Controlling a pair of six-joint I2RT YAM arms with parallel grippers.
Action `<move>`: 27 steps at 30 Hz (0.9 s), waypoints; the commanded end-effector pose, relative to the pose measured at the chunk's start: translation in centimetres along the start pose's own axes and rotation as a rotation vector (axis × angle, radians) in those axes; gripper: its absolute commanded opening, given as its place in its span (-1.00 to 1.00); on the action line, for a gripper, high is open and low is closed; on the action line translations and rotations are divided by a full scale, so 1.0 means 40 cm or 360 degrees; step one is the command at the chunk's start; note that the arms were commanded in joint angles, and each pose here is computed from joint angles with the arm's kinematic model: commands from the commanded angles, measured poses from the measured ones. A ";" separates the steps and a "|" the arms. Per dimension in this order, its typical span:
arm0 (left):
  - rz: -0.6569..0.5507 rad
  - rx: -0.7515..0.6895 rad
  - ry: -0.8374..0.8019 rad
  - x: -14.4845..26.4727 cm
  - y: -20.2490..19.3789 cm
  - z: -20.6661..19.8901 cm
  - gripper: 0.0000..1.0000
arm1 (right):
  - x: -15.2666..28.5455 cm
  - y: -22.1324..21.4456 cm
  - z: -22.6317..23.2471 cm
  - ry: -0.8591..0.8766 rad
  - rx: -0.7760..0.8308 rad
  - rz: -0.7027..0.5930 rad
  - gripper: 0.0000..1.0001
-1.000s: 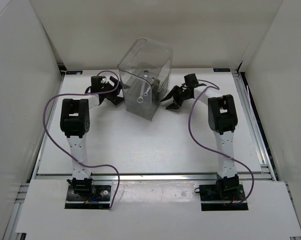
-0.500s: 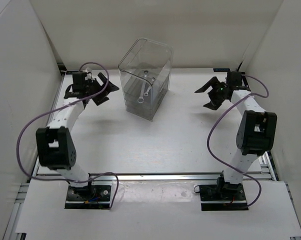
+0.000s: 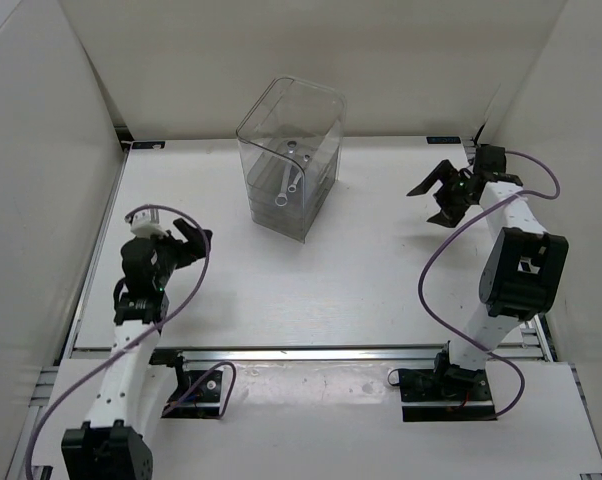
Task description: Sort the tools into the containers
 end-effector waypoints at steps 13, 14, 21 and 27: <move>-0.0360 0.0051 0.0517 0.096 -0.010 0.158 0.98 | 0.033 -0.025 -0.004 -0.0001 0.0228 0.0027 0.97; -0.0387 0.0100 0.0562 0.094 -0.037 0.186 0.98 | 0.036 -0.025 -0.001 0.0001 0.0233 0.0022 0.97; -0.0767 0.0489 0.0844 0.108 -0.047 0.293 0.98 | 0.044 -0.024 0.029 0.0105 0.0259 0.0023 0.97; -0.0627 0.0432 0.1000 0.085 -0.056 0.315 0.98 | 0.059 -0.064 0.029 0.0169 0.0289 0.0053 0.97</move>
Point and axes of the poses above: each gripper's point midway between its finger pads, its own x axis back along the fingers, its own z axis along the line the jaws close on, y = z × x, the point moved 2 cm from there along x, back along the fingers, and after that the axes turned 3 degrees about x, right-handed, at the moved point
